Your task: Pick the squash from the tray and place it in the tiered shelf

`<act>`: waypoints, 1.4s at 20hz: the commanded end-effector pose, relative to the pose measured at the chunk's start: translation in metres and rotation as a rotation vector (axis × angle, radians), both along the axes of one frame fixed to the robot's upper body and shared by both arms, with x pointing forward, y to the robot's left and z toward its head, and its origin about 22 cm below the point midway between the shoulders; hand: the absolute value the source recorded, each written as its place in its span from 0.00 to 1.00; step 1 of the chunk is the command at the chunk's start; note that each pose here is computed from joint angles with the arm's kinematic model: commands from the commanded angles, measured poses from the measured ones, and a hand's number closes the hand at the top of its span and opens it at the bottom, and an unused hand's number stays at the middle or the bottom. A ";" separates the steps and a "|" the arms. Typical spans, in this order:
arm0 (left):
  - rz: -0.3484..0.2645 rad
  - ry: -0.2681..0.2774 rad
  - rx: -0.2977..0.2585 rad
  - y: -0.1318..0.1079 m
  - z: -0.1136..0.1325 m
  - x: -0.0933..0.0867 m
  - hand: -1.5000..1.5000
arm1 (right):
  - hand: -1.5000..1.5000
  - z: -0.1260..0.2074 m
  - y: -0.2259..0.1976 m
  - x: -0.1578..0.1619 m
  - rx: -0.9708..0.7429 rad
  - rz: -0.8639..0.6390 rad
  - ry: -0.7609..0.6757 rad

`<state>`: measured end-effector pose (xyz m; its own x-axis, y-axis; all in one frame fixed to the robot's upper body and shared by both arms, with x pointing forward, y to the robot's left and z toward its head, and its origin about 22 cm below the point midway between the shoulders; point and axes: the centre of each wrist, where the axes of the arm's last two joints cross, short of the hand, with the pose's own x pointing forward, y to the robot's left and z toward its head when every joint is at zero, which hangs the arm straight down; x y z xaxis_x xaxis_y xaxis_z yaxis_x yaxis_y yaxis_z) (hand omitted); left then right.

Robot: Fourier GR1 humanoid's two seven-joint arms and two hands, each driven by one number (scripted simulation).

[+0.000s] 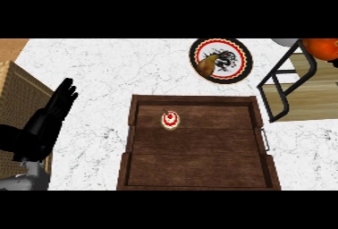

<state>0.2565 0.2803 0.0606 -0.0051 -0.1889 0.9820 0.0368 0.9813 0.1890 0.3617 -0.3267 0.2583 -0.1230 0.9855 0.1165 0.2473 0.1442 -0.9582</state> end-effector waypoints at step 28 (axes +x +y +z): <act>0.002 0.012 -0.007 0.003 -0.001 0.003 0.50 | 0.00 0.115 -0.049 -0.032 0.231 -0.452 -0.296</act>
<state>0.2585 0.2831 0.0617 0.0004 -0.1956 0.9807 0.0318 0.9802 0.1955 0.3402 -0.3807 0.3402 0.3073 0.9285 0.2086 0.4859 0.0354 -0.8733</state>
